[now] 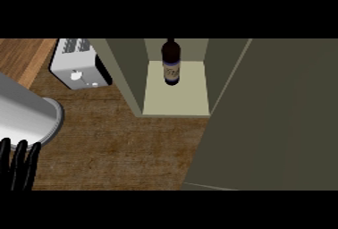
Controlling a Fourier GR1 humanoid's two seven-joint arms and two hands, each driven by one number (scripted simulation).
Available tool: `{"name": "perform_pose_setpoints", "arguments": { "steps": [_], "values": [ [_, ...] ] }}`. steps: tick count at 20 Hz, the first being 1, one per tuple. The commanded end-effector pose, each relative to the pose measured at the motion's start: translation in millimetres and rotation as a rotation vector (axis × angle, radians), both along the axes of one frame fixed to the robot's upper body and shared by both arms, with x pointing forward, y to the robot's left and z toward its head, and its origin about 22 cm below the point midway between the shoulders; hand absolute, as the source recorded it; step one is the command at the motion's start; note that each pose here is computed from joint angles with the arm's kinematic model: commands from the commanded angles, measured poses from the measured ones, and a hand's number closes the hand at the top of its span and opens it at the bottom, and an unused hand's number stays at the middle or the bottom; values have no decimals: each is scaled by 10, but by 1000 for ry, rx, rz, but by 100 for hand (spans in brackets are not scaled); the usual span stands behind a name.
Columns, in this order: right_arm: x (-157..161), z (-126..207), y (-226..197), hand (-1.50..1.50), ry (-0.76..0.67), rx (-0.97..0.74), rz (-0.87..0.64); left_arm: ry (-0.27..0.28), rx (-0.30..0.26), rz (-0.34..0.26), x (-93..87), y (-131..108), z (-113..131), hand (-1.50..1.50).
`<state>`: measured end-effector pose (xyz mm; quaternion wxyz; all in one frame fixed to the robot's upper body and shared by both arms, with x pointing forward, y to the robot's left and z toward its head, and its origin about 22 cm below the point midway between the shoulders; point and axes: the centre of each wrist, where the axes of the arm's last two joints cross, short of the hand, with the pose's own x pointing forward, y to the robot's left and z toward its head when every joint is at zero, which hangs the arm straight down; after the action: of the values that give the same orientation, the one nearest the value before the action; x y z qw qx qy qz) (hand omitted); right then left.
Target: Pick up the wine, place it into the cabinet and close the cabinet
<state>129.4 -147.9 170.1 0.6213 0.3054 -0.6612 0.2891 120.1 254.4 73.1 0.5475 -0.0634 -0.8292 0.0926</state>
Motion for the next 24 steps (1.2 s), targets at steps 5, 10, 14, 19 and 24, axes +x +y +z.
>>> {"name": "perform_pose_setpoints", "arguments": {
  "steps": [5, 10, 14, 19, 24],
  "values": [
    [-465, 267, 225, 150, -75, 72, 83, 26, 26, 8, -55, 399, 54, -150],
    [-517, 194, 481, 150, -66, 95, 43, 0, 26, 9, 89, 637, 172, -150],
    [-485, 236, 570, 150, -113, 71, 12, 28, 28, -15, 40, 656, 136, -150],
    [-294, 227, 757, 150, -177, 80, -45, 20, -14, -41, 173, 679, 188, -150],
    [-240, 218, 936, 150, -207, 50, -86, 12, -39, -44, 219, 647, 159, -150]
  ]
}}
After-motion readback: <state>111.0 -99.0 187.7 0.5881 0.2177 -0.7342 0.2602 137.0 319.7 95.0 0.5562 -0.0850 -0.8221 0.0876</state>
